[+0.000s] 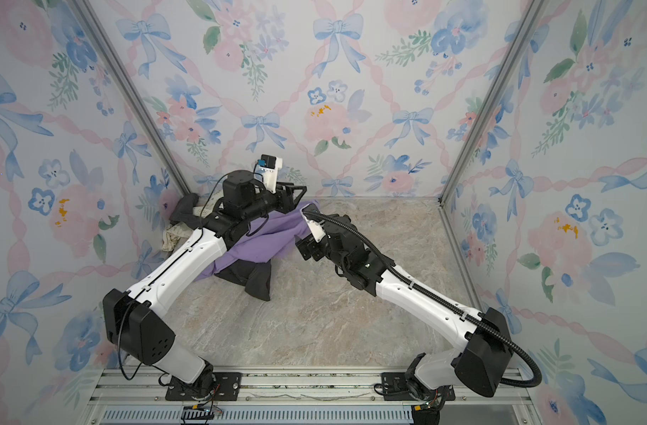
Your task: Pick out a specific cloth from the pile
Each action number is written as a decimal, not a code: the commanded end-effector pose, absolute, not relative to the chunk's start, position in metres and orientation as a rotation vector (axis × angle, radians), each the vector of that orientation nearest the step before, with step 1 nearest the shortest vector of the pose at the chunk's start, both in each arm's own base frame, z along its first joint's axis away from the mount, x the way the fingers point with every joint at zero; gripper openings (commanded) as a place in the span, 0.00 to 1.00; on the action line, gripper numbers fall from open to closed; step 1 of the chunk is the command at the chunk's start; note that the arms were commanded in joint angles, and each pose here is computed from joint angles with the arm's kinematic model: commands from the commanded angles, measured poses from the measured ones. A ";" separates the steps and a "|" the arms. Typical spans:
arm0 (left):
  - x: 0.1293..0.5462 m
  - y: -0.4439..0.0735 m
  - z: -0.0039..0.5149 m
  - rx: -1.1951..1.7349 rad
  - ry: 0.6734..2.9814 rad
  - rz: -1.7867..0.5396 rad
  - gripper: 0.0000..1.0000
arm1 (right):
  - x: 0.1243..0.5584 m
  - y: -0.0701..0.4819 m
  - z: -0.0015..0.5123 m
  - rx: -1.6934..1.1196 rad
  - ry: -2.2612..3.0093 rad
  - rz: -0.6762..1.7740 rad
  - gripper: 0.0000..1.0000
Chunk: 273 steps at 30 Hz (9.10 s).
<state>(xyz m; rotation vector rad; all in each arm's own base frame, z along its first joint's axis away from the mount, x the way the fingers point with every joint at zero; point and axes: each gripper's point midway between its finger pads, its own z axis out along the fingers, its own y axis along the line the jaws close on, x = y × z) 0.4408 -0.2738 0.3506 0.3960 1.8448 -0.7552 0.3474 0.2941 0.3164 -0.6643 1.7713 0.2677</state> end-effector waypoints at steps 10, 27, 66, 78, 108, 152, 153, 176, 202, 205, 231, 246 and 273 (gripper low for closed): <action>0.449 -0.184 0.381 0.095 1.831 -0.526 0.98 | 0.364 0.258 0.311 -0.560 1.846 0.270 0.97; 0.372 -0.012 0.261 -0.908 1.817 -0.549 0.85 | 0.364 0.294 0.308 -0.674 1.825 0.455 0.97; 0.421 -0.021 0.228 -1.033 1.921 -0.732 0.00 | 0.328 0.307 0.296 -0.827 1.807 0.518 0.97; 0.380 -0.004 0.198 -1.270 1.830 -0.721 0.43 | 0.332 0.310 0.293 -0.814 1.816 0.531 0.97; 0.432 0.020 0.220 -1.173 1.807 -0.785 0.15 | 0.332 0.301 0.291 -0.803 1.838 0.509 0.97; 0.459 -0.380 0.338 0.096 1.986 -1.076 0.62 | 0.388 0.086 0.332 -0.030 1.846 0.266 0.97; 0.459 -0.375 0.340 0.114 1.978 -1.030 0.64 | 0.388 0.083 0.332 -0.024 1.847 0.271 0.97; 0.452 -0.203 0.369 -0.065 1.878 -0.623 0.80 | 0.432 0.101 0.206 0.112 2.376 0.124 0.76; 0.447 -0.184 0.363 -0.043 1.882 -0.585 0.88 | 0.515 0.053 0.140 0.347 2.538 -0.076 0.06; 0.452 -0.185 0.366 -0.039 1.878 -0.596 0.88 | 0.536 0.038 0.191 0.380 2.395 -0.046 0.04; 0.461 -0.185 0.366 -0.033 1.879 -0.598 0.94 | 0.560 0.019 0.400 0.152 1.706 0.159 0.00; 0.463 -0.180 0.364 -0.034 1.880 -0.579 0.98 | 0.491 -0.062 0.158 0.560 2.353 -0.215 0.02; 0.426 -0.095 0.350 -0.252 1.837 -0.357 0.98 | 0.475 -0.040 0.132 0.702 2.512 0.016 0.58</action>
